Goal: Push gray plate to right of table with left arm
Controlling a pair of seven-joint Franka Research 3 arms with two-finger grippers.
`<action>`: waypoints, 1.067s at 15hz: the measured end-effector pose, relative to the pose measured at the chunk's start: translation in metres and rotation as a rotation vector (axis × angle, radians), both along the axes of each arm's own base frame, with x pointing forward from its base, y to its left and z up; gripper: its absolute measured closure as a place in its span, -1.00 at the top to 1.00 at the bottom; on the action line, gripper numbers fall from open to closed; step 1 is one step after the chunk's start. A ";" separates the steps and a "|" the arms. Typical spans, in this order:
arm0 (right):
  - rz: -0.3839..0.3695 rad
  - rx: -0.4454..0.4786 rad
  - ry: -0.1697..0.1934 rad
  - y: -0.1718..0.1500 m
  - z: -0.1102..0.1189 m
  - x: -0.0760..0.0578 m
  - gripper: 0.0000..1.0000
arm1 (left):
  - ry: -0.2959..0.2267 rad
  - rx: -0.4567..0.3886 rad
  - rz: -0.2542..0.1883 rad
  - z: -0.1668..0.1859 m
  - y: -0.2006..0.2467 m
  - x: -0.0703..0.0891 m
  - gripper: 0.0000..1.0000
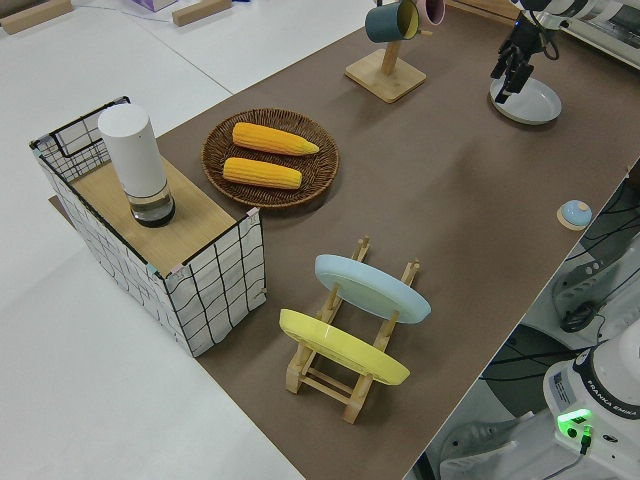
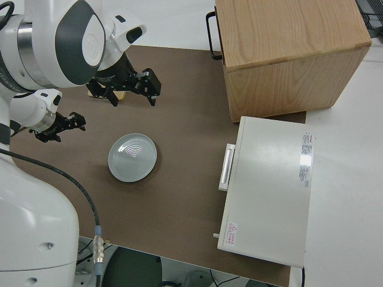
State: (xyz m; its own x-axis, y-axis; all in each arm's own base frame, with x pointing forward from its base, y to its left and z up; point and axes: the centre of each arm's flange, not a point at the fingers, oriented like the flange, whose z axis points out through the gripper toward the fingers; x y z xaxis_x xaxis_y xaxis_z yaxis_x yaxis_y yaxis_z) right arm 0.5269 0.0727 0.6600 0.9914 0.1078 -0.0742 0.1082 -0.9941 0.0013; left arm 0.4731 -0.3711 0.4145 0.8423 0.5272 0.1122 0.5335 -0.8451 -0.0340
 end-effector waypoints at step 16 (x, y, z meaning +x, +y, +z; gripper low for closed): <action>0.000 0.000 0.000 0.000 0.000 0.000 0.97 | 0.178 0.035 -0.414 0.124 0.216 0.041 0.99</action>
State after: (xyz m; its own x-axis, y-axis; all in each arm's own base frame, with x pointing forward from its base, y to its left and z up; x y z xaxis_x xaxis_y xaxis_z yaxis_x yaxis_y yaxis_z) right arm 0.5269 0.0727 0.6600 0.9914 0.1078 -0.0742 0.1082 -0.9941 0.0013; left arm 0.5145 -0.1551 0.5386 0.9892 0.1405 -0.0418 0.1342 -0.9827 -0.1273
